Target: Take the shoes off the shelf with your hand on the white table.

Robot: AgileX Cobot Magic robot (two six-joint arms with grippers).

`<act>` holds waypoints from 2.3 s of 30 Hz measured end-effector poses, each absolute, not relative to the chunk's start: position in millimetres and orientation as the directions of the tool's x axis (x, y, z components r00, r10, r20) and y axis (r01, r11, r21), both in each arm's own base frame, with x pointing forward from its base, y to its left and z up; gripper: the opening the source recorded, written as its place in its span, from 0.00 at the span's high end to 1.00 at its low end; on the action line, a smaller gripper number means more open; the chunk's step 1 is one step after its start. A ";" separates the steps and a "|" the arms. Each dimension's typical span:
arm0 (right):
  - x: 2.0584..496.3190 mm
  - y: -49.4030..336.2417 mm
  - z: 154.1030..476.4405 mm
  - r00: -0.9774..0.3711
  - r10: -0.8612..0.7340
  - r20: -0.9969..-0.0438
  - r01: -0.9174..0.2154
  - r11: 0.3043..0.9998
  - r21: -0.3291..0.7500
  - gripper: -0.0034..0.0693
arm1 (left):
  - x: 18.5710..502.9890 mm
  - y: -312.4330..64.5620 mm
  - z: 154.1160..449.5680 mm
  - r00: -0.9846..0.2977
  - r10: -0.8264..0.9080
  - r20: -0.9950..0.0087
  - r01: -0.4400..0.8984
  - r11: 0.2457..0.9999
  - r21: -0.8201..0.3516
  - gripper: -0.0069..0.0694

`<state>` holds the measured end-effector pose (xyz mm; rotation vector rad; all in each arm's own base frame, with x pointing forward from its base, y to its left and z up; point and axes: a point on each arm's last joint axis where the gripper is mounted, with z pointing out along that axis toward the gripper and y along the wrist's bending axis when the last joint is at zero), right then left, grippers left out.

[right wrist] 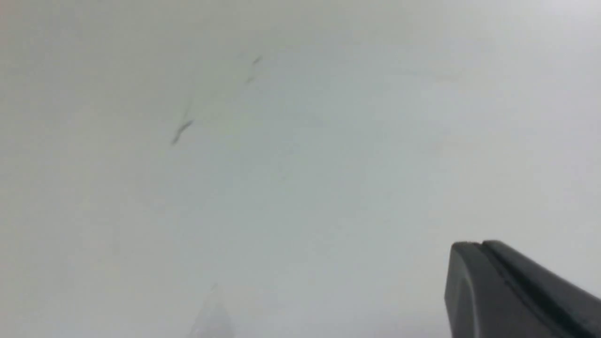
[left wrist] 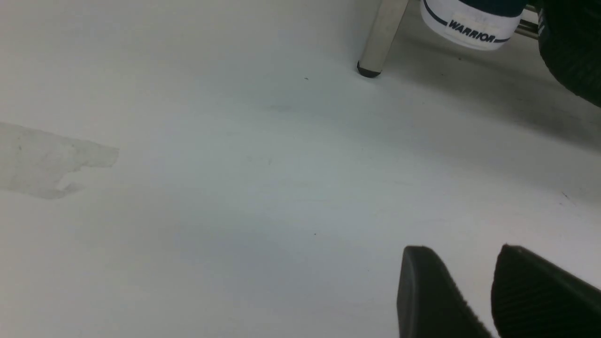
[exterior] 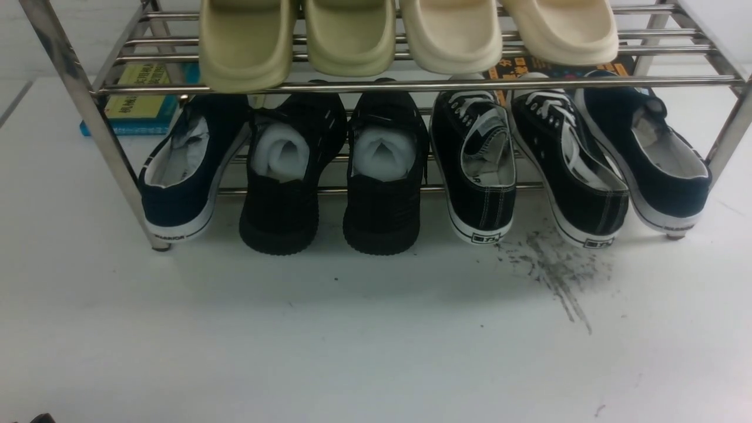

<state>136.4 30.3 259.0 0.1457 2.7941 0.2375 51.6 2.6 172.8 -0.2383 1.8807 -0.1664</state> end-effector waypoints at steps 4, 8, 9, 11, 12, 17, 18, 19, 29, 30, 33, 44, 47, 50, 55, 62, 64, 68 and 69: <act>161.2 54.6 261.7 -0.960 -0.003 -0.281 -0.103 0.934 0.342 0.95 | 51.6 2.6 172.8 -0.305 -0.247 -0.920 -0.081 0.969 -0.233 0.59; 193.3 78.8 282.0 -0.923 -0.103 -0.370 -0.290 0.818 0.496 0.94 | 51.6 2.6 172.8 -0.305 -0.247 -0.920 -0.081 0.969 -0.233 0.59; 200.5 82.9 286.7 -0.913 -0.115 -0.391 -0.321 0.795 0.515 0.93 | 51.6 2.6 172.8 -0.305 -0.247 -0.920 -0.081 0.969 -0.233 0.59; 214.5 87.9 295.3 -0.896 -0.134 -0.422 -0.363 0.770 0.525 0.93 | 51.6 2.6 172.8 -0.305 -0.247 -0.920 -0.081 0.969 -0.233 0.59; 215.2 88.0 294.2 -0.899 -0.135 -0.418 -0.360 0.770 0.526 0.93 | 51.6 2.6 172.8 -0.305 -0.247 -0.920 -0.081 0.969 -0.233 0.59; 252.5 93.0 321.2 -0.853 -0.193 -0.486 -0.415 0.815 0.405 0.88 | 51.6 2.6 172.8 -0.305 -0.247 -0.920 -0.081 0.969 -0.233 0.59; 258.4 95.9 325.6 -0.848 -0.205 -0.489 -0.415 0.831 0.370 0.86 | 51.6 2.6 172.8 -0.305 -0.247 -0.920 -0.081 0.969 -0.233 0.59; 264.3 100.6 327.7 -0.846 -0.226 -0.483 -0.414 0.850 0.327 0.84 | 51.6 2.6 172.8 -0.305 -0.247 -0.920 -0.081 0.969 -0.233 0.59; 320.5 131.1 321.7 -0.867 -0.196 -0.458 -0.256 0.964 0.072 0.50 | 51.6 2.6 172.8 -0.305 -0.247 -0.919 -0.081 0.969 -0.234 0.59; 326.5 131.6 317.1 -0.867 -0.189 -0.462 -0.243 0.968 0.059 0.48 | 51.6 2.6 172.8 -0.305 -0.247 -0.919 -0.081 0.969 -0.234 0.59; 341.2 133.7 302.0 -0.862 -0.192 -0.470 -0.229 0.973 0.023 0.43 | 51.6 2.6 172.8 -0.305 -0.247 -0.920 -0.081 0.969 -0.233 0.59; 376.5 138.5 261.0 -0.830 -0.189 -0.525 -0.188 0.981 -0.056 0.51 | 51.6 2.6 172.8 -0.305 -0.248 -0.919 -0.081 0.969 -0.234 0.59; 379.2 137.8 256.5 -0.831 -0.184 -0.524 -0.173 0.982 -0.070 0.60 | 51.6 2.6 172.8 -0.305 -0.248 -0.919 -0.081 0.969 -0.234 0.59; 379.3 139.4 255.6 -0.833 -0.180 -0.524 -0.169 0.983 -0.069 0.82 | 51.6 2.6 172.8 -0.305 -0.247 -0.920 -0.081 0.969 -0.233 0.59; 372.2 134.9 267.6 -0.852 -0.170 -0.495 -0.149 0.985 -0.082 0.95 | 51.6 2.6 172.8 -0.305 -0.248 -0.919 -0.081 0.969 -0.234 0.59; 332.1 122.6 316.2 -0.898 -0.097 -0.430 -0.097 0.995 -0.024 0.95 | 51.6 2.6 172.8 -0.305 -0.248 -0.919 -0.081 0.969 -0.234 0.59; 317.3 118.4 332.1 -0.901 -0.101 -0.422 -0.107 0.994 -0.009 0.95 | 51.6 2.6 172.8 -0.305 -0.248 -0.919 -0.081 0.969 -0.234 0.59; 288.0 109.8 359.1 -0.907 -0.124 -0.402 -0.140 0.990 0.010 0.95 | 51.6 2.6 172.8 -0.305 -0.248 -0.919 -0.081 0.969 -0.234 0.59; 279.9 107.7 366.0 -0.908 -0.125 -0.400 -0.146 0.989 0.022 0.95 | 51.6 2.6 172.8 -0.305 -0.248 -0.919 -0.081 0.969 -0.234 0.59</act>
